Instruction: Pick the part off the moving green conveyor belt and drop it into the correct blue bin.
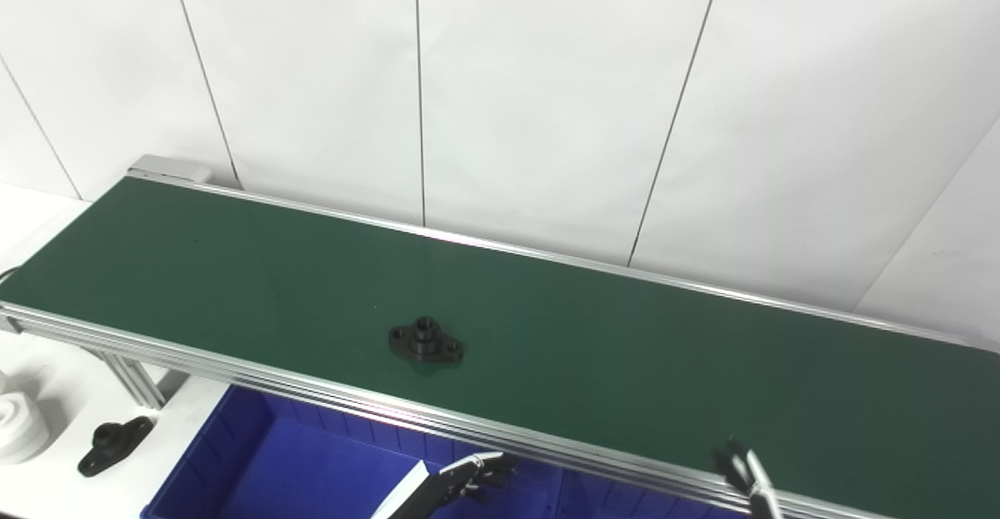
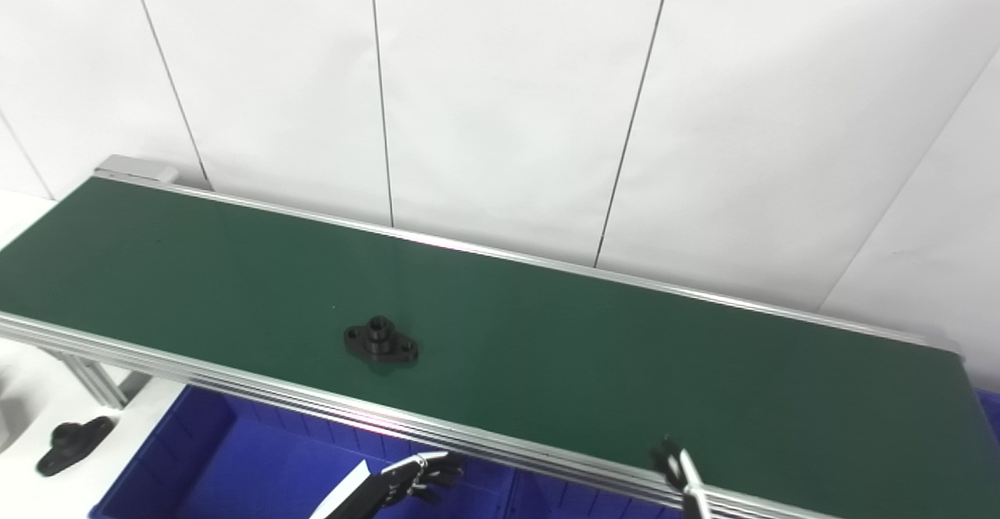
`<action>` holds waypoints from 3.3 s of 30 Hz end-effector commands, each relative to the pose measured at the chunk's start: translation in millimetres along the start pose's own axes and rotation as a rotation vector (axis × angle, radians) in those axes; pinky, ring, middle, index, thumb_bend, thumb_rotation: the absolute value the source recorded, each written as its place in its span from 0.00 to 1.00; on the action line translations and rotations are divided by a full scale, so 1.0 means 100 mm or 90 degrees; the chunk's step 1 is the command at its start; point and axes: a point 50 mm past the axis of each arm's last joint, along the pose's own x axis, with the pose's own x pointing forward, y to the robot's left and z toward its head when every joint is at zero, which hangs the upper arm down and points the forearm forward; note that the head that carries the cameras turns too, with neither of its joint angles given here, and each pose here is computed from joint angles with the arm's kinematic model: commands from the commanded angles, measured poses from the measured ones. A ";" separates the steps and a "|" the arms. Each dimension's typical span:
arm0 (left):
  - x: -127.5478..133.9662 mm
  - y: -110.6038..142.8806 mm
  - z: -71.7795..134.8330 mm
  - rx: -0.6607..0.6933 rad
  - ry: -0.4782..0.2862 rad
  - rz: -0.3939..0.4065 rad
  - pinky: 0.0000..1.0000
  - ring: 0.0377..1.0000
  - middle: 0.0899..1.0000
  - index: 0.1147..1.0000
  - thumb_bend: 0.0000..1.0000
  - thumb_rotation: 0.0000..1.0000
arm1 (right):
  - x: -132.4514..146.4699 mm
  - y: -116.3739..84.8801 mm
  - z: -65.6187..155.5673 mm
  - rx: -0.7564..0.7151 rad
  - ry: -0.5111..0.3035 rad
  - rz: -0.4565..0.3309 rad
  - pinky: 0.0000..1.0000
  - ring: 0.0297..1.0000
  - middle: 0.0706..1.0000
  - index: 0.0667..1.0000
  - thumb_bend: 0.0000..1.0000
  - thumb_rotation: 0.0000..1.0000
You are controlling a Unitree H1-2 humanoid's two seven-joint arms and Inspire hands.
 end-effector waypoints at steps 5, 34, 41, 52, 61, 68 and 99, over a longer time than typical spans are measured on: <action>0.08 0.17 0.14 0.002 -0.054 0.011 0.74 0.81 0.85 0.84 0.87 0.28 | 0.36 -0.17 0.28 0.012 -0.070 0.026 0.83 0.83 0.83 0.88 0.76 0.58; 0.13 0.59 0.35 -0.028 -0.105 -0.020 0.76 0.79 0.84 0.87 0.85 0.32 | 1.89 0.20 0.80 -0.108 -0.009 0.179 0.74 0.80 0.82 0.84 0.79 0.46; 0.11 0.61 0.41 -0.079 -0.104 -0.056 0.76 0.79 0.84 0.87 0.84 0.30 | 2.17 0.30 0.86 -0.142 0.005 0.216 0.73 0.78 0.80 0.85 0.81 0.42; 0.11 0.53 0.40 -0.160 -0.122 -0.059 0.74 0.80 0.85 0.87 0.85 0.35 | 2.42 0.49 0.77 -0.198 -0.006 0.244 0.70 0.79 0.84 0.84 0.83 0.42; 0.07 0.55 0.36 -0.125 -0.116 -0.065 0.78 0.81 0.85 0.87 0.81 0.26 | 2.61 0.67 0.68 -0.276 0.017 0.300 0.68 0.78 0.83 0.86 0.82 0.39; 0.07 0.51 0.36 -0.087 -0.118 -0.075 0.75 0.78 0.83 0.85 0.82 0.26 | 2.69 0.71 0.57 -0.341 0.030 0.352 0.68 0.78 0.82 0.85 0.83 0.38; 0.12 0.36 0.46 -0.085 -0.124 -0.072 0.73 0.77 0.85 0.86 0.82 0.29 | 2.52 0.62 0.04 -0.601 0.048 0.519 0.66 0.73 0.77 0.77 0.78 0.24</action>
